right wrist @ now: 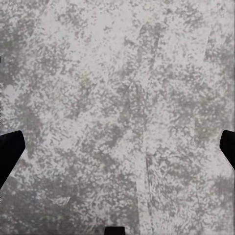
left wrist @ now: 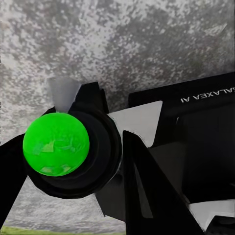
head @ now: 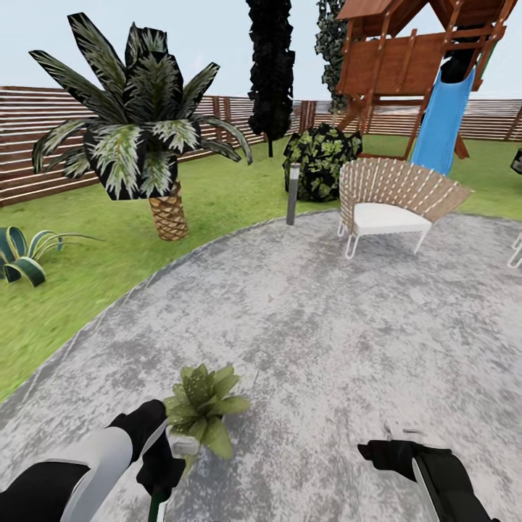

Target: Pick up the pesticide atomizer in the garden and spray insectifuge to fully cover both potted plants in the garden.

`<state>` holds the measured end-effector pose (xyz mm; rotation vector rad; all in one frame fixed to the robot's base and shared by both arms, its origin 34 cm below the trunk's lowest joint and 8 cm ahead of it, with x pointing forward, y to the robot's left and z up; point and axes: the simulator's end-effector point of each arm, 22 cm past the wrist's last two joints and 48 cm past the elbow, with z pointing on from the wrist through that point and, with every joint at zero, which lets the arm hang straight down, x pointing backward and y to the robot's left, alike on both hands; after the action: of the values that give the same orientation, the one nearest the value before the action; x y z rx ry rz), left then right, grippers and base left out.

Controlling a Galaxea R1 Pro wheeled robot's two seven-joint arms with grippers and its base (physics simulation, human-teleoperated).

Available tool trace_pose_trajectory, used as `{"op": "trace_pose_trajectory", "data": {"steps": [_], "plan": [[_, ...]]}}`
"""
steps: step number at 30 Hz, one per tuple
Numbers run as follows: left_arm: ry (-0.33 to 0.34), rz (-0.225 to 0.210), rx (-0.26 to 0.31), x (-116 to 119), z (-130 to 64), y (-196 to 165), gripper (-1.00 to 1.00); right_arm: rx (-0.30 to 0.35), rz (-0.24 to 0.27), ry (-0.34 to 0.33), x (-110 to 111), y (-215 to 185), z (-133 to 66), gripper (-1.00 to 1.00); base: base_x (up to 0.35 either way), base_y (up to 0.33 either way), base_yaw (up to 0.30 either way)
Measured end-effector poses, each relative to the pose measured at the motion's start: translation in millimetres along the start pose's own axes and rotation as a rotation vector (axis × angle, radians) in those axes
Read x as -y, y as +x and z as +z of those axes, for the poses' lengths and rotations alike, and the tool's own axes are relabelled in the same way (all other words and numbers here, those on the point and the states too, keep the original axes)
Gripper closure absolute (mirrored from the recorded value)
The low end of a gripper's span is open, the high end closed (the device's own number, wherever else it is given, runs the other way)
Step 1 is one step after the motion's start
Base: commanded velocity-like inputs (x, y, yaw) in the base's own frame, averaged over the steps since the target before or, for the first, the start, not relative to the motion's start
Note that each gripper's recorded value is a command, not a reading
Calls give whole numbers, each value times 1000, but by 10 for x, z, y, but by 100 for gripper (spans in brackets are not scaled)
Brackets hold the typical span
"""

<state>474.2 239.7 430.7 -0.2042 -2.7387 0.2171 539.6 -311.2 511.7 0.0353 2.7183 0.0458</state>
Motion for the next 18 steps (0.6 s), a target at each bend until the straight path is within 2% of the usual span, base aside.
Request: {"op": "trace_pose_trajectory", "data": {"steps": [11, 18], "plan": [[1, -1, -11, -5, 48, 16, 100, -12, -2, 2, 5, 42, 35, -100, 4, -19, 200], [1, -1, -18, -10, 74, 22, 100, -19, -2, 3, 9, 67, 53, -100, 163, -209, 195]]}}
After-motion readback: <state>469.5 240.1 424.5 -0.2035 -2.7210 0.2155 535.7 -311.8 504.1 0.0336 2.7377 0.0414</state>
